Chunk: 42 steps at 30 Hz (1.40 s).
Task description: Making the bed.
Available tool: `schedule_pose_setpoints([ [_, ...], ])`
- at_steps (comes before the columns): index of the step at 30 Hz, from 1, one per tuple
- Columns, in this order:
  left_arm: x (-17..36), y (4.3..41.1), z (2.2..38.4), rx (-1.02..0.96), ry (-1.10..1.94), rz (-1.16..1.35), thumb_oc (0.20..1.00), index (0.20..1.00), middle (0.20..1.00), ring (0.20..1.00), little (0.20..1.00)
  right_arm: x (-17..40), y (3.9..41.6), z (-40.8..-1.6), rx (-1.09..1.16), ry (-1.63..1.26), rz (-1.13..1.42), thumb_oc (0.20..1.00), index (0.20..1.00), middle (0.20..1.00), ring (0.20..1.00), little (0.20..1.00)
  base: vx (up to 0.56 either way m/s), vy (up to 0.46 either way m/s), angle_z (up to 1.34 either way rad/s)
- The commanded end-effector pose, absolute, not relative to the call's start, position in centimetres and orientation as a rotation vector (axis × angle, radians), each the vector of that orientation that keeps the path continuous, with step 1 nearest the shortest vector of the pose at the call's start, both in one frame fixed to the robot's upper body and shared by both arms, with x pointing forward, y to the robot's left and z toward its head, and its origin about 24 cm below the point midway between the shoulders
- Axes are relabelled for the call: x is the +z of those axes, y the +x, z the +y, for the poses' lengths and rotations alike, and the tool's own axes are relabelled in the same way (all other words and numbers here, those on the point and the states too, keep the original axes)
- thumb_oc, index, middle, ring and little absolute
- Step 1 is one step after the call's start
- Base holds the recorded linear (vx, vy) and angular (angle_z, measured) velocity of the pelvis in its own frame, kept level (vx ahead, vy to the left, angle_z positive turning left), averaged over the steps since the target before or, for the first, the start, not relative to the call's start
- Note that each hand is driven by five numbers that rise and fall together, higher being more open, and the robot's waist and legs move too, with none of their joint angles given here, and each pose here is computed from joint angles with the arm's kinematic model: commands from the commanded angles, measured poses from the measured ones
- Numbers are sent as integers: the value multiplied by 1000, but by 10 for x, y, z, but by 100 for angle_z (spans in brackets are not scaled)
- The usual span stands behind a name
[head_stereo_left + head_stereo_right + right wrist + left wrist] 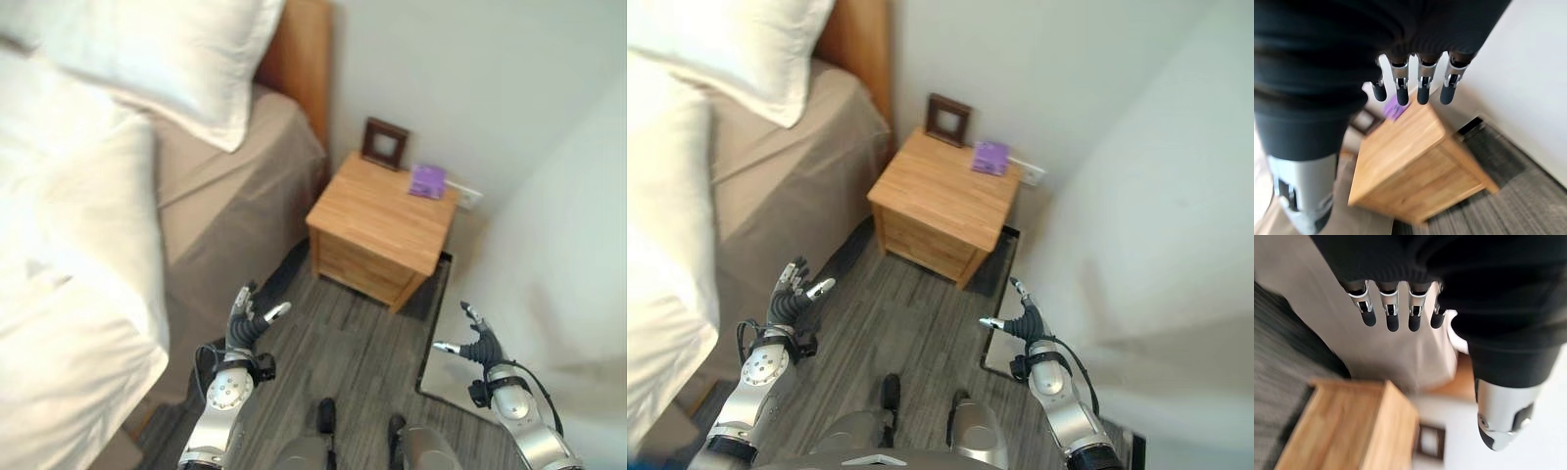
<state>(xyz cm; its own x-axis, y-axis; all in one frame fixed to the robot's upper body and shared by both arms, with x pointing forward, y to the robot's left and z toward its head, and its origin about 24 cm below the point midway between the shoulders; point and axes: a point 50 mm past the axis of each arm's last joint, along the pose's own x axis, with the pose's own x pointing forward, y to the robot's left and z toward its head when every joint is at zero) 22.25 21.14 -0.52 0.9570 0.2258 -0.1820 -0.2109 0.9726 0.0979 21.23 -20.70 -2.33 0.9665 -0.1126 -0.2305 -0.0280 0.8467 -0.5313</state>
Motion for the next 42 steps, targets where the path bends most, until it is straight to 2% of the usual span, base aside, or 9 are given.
schedule_pose_setpoints([
  [1, 15, 227, 229, 223, 157, 94, 1000, 1000, 1000, 1000, 1000, 0, 228, -213, -103, -538, 139, 1000, 1000, 1000, 1000, 1000, 398, -176, 164],
  [6, 14, 222, 242, 296, 178, 93, 1000, 1000, 1000, 1000, 1000, 8, 241, -201, -46, -527, 86, 1000, 1000, 1000, 1000, 1000, 205, -148, 113],
  [13, 5, 221, 251, 416, 38, 117, 1000, 1000, 1000, 1000, 1000, 34, 264, -204, -51, -586, 1, 1000, 1000, 1000, 1000, 1000, 29, -50, 82],
  [26, -9, 205, 256, 442, 27, 179, 1000, 1000, 1000, 1000, 1000, 67, 282, -206, -36, -698, -122, 1000, 1000, 1000, 1000, 1000, 189, 109, 42],
  [31, 5, 217, 271, 343, 182, 173, 1000, 1000, 1000, 1000, 1000, 99, 307, -216, -72, -844, -208, 1000, 1000, 1000, 1000, 1000, 177, 93, 17],
  [34, 18, 226, 279, 320, 249, 135, 1000, 1000, 1000, 1000, 1000, 139, 322, -222, -121, -922, -319, 1000, 1000, 1000, 1000, 1000, 115, 105, 52],
  [40, 23, 233, 282, 292, 265, 128, 1000, 1000, 1000, 1000, 1000, 194, 338, -214, -126, -1028, -481, 1000, 1000, 1000, 1000, 1000, 182, -8, 41],
  [42, 16, 224, 292, 303, 298, 176, 1000, 1000, 1000, 1000, 1000, 209, 351, -206, -139, -1071, -498, 1000, 1000, 1000, 1000, 1000, 218, 15, 69],
])
